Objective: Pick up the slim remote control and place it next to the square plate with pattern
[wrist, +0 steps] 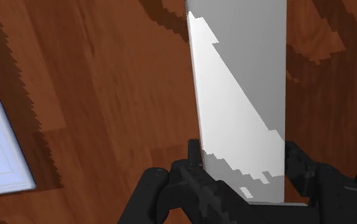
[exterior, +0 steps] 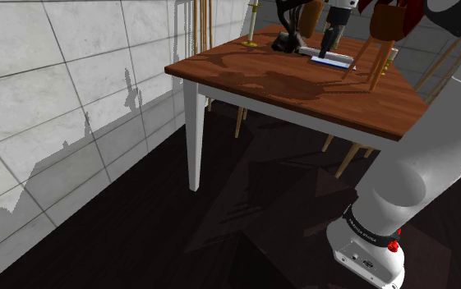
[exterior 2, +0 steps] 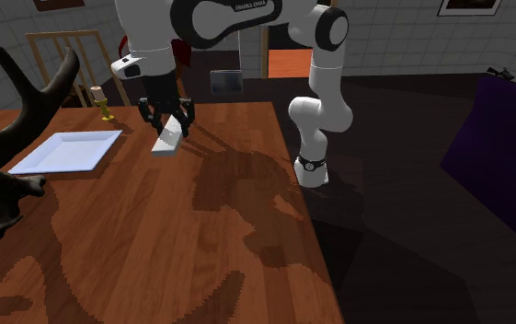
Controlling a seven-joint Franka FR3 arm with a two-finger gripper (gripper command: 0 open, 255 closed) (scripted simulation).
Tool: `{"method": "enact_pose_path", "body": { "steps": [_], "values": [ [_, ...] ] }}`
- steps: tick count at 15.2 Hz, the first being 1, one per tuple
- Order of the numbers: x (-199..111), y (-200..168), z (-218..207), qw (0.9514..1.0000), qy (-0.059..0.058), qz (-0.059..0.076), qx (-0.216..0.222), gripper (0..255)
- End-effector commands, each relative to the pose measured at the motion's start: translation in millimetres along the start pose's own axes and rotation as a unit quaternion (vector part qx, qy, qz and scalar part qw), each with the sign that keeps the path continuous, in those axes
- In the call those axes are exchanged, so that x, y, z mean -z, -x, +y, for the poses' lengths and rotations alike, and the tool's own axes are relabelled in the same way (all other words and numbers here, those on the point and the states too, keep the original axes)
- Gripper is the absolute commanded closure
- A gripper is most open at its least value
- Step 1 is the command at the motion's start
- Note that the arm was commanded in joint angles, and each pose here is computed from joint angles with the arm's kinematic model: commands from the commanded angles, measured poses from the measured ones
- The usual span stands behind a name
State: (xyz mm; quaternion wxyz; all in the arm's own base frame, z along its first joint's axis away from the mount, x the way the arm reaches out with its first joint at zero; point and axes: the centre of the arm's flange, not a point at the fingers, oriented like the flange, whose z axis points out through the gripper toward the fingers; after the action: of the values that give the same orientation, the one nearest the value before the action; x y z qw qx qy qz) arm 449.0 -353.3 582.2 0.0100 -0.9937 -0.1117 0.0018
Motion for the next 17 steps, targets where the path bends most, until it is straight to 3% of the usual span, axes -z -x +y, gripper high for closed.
{"method": "enact_pose_path", "body": {
  "steps": [1, 17],
  "values": [
    [2.8, 23.0, 22.1, 1.0, 0.0, 0.0, 0.001, 255],
    [6.0, 181.5, 161.6, 1.0, 0.0, 0.0, 0.001, 255]
  ]
}}
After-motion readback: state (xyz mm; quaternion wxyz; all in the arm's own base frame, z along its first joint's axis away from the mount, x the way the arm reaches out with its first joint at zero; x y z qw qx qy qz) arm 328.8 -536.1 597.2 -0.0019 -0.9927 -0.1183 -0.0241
